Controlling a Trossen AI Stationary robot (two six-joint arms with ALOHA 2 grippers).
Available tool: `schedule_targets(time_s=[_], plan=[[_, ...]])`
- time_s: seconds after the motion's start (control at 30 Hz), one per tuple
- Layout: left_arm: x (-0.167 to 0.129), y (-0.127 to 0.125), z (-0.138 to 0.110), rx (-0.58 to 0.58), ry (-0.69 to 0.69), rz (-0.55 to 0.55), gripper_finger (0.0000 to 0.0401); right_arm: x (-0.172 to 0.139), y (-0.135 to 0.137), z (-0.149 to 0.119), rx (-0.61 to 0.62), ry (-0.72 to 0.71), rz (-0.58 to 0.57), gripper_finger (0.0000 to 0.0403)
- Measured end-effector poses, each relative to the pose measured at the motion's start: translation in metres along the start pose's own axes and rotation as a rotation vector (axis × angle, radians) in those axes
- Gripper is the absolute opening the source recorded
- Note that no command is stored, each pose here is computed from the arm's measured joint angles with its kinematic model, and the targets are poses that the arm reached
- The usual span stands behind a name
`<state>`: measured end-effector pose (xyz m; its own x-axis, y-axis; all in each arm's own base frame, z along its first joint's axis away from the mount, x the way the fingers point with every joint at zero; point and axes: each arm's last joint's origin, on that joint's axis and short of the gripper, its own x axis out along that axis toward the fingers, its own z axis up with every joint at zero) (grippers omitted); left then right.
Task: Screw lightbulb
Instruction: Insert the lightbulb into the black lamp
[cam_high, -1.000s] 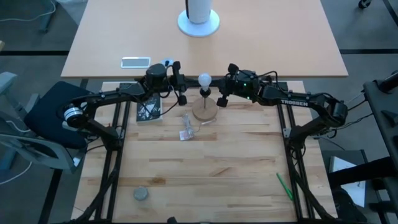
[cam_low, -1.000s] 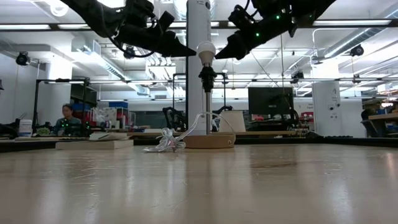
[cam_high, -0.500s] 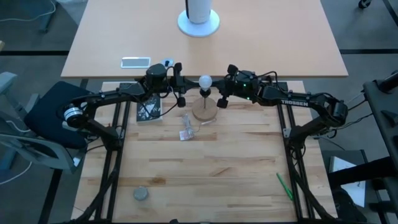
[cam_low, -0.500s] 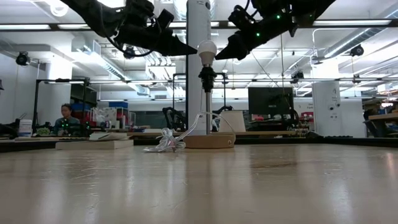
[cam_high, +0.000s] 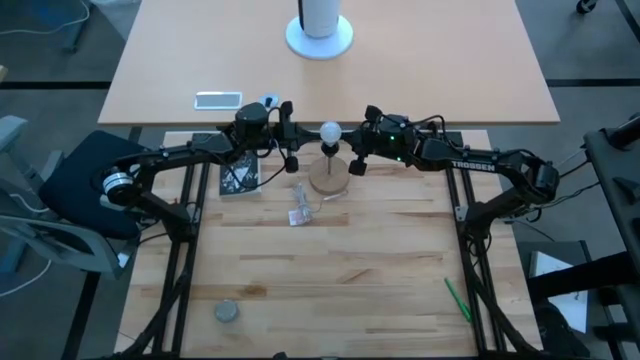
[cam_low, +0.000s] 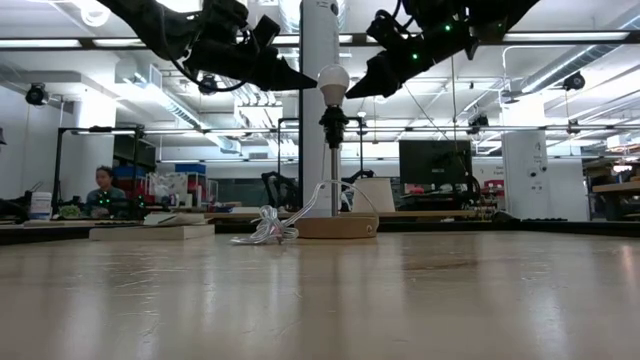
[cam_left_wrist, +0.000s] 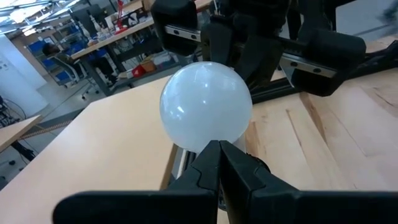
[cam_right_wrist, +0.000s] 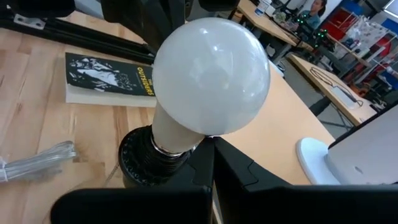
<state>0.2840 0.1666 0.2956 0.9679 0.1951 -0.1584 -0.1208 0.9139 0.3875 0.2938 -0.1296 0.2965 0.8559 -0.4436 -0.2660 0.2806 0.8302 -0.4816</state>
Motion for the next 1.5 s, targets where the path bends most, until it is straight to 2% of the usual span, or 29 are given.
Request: schedule_targets(time_s=[0.47, 1.5], plan=[[-0.0001, 0.0005, -0.0005, -0.001, 0.007, 0.010, 0.0000, -0.0002, 0.0063, 0.0018, 0.005, -0.022, 0.052, 0.0000], [-0.0003, 0.0018, -0.0027, -0.033, 0.045, 0.059, 0.0000, -0.0006, 0.0094, 0.0033, 0.017, -0.030, 0.071, 0.0000]])
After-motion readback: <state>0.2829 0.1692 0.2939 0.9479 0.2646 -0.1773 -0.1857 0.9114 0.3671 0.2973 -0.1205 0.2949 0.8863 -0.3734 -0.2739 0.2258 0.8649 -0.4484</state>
